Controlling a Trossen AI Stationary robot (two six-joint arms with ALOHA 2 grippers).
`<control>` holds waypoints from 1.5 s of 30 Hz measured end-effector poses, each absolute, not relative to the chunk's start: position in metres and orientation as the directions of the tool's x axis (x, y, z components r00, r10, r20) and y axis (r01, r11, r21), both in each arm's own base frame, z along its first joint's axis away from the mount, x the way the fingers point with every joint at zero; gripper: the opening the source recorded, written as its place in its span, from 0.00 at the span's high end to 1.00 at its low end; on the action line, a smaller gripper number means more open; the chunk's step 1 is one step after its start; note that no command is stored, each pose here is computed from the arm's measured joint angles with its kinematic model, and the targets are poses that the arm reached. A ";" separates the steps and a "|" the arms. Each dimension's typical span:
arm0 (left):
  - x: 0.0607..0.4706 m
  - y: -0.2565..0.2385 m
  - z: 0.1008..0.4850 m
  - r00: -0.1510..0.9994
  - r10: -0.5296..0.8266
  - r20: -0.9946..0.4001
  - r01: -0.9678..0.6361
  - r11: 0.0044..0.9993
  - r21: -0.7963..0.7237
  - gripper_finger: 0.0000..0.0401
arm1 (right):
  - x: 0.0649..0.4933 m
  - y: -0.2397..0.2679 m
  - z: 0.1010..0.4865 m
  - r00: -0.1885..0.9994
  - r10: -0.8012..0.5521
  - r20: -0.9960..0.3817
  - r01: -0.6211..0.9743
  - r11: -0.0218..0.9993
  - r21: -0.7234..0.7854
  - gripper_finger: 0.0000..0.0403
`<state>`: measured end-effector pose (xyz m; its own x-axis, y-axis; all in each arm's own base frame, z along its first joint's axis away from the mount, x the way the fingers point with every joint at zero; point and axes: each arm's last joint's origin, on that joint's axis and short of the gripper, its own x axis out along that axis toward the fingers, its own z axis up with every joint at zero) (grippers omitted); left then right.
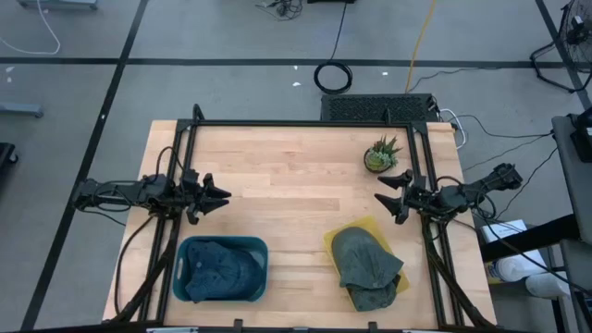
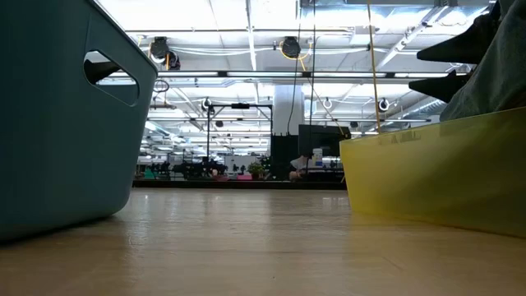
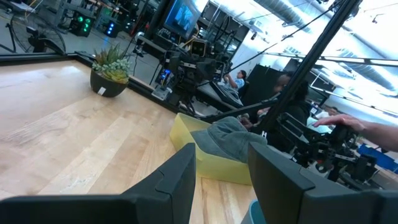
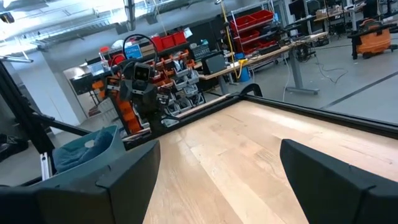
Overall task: Pick & Place hat
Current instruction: Return to Home Position
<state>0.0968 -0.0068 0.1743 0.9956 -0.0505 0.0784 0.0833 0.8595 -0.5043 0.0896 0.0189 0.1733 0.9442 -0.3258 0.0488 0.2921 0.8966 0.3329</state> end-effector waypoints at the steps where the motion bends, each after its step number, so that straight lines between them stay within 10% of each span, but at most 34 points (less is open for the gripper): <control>1: 0.097 -0.007 0.174 0.996 -0.051 0.079 0.084 0.859 -0.504 0.62 | 0.090 0.019 0.173 0.944 -0.326 0.047 0.293 0.897 0.332 0.21; 45: 0.097 -0.007 0.174 0.996 -0.051 0.079 0.084 0.859 -0.504 0.62 | 0.093 0.020 0.172 0.945 -0.325 0.028 0.301 0.900 0.315 0.21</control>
